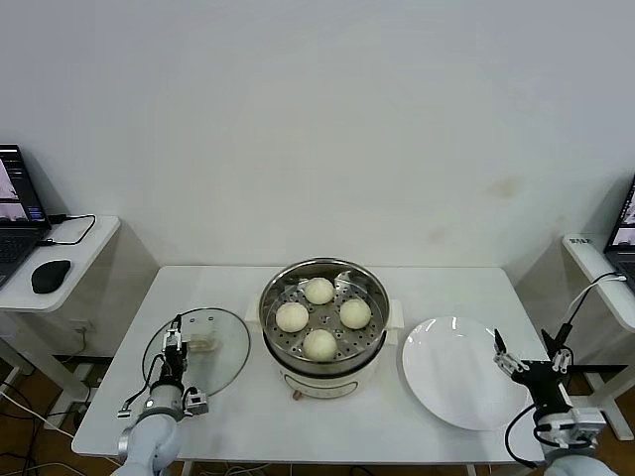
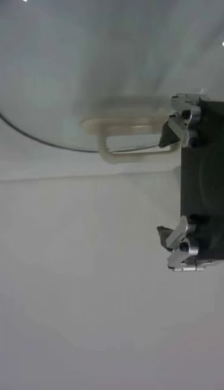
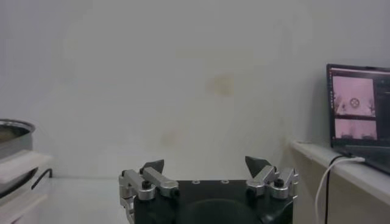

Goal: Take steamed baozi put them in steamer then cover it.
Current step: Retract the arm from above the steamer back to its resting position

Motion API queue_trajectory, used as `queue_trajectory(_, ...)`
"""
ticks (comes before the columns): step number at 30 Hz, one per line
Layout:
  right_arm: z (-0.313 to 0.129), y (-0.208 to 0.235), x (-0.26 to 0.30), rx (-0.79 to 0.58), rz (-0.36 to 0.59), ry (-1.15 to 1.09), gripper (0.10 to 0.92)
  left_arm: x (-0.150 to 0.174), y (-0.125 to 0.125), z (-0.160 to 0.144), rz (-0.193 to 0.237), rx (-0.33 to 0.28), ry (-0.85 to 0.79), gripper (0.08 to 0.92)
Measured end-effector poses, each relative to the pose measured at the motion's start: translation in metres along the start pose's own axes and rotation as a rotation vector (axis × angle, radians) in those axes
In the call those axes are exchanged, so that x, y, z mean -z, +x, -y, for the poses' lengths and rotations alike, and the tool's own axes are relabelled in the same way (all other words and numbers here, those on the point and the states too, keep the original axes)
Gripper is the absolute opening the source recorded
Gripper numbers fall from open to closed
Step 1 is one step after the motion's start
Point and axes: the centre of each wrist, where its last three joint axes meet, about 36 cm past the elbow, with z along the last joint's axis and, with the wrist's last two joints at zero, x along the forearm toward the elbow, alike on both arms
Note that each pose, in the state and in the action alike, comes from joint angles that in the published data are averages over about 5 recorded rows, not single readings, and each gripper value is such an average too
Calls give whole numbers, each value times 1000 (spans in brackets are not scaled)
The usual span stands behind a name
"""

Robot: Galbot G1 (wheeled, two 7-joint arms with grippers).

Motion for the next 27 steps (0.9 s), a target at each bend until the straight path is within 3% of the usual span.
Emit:
queue_trajectory(16, -4, 0, -6, 11, -8, -12, 823, 5, -8, 8, -35, 15, 34, 817)
queue_trajectory(19, -5, 0, -7, 15, -9, -12, 823, 5, -7, 11, -32, 10, 36, 766)
queue_trajectory(27, -5, 2, -11, 27, -22, 1, 822, 3, -8, 18, -28, -3, 38, 536)
